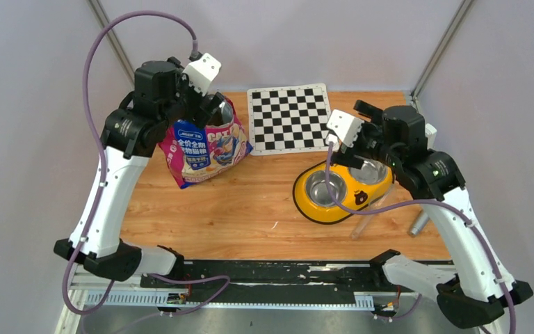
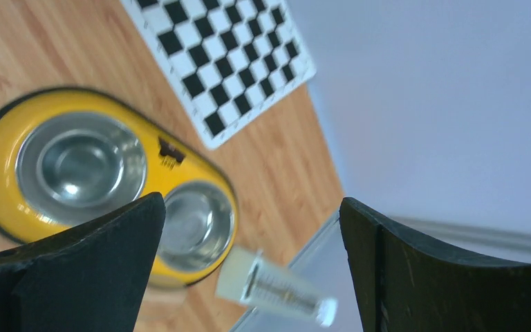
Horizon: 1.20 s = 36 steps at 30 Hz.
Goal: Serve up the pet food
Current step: Pick up the spatula from the center of the board.
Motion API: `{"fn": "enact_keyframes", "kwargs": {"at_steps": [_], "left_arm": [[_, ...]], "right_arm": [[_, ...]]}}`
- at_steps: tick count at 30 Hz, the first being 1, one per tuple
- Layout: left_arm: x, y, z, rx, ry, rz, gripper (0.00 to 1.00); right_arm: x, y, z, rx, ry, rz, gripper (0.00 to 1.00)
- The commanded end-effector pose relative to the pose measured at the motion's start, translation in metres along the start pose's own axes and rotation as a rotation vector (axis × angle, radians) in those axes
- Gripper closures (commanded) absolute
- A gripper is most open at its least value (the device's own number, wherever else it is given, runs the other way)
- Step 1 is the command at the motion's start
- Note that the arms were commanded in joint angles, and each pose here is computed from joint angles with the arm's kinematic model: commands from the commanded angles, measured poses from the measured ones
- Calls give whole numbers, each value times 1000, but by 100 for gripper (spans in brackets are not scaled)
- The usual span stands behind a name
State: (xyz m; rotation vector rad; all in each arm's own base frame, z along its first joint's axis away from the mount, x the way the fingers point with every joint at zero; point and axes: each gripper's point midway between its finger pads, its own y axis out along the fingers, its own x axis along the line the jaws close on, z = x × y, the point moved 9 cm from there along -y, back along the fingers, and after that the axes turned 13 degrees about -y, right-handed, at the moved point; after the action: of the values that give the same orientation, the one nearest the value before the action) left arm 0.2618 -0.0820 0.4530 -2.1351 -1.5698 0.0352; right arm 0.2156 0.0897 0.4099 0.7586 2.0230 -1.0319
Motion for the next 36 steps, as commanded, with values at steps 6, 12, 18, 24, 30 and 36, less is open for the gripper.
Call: {"fn": "enact_keyframes", "kwargs": {"at_steps": [6, 12, 18, 24, 30, 36], "left_arm": [[-30, -54, -7, -183, 5, 293, 0], [-48, -44, 3, -131, 25, 352, 0], [-64, -34, 12, -118, 32, 404, 0], [-74, -30, 16, -108, 53, 427, 0], [-82, -30, 18, -102, 68, 440, 0], [-85, -30, 18, -101, 71, 443, 0]], "right_arm": [[130, -18, 120, 430, 457, -263, 4], [148, -40, 197, 548, 754, -85, 6], [153, -44, 265, 503, 1159, -57, 23], [144, -33, 274, 354, 1290, -57, 29], [147, -22, 274, 330, 1291, -56, 29], [162, -5, 279, 380, 1290, -97, 29]]}}
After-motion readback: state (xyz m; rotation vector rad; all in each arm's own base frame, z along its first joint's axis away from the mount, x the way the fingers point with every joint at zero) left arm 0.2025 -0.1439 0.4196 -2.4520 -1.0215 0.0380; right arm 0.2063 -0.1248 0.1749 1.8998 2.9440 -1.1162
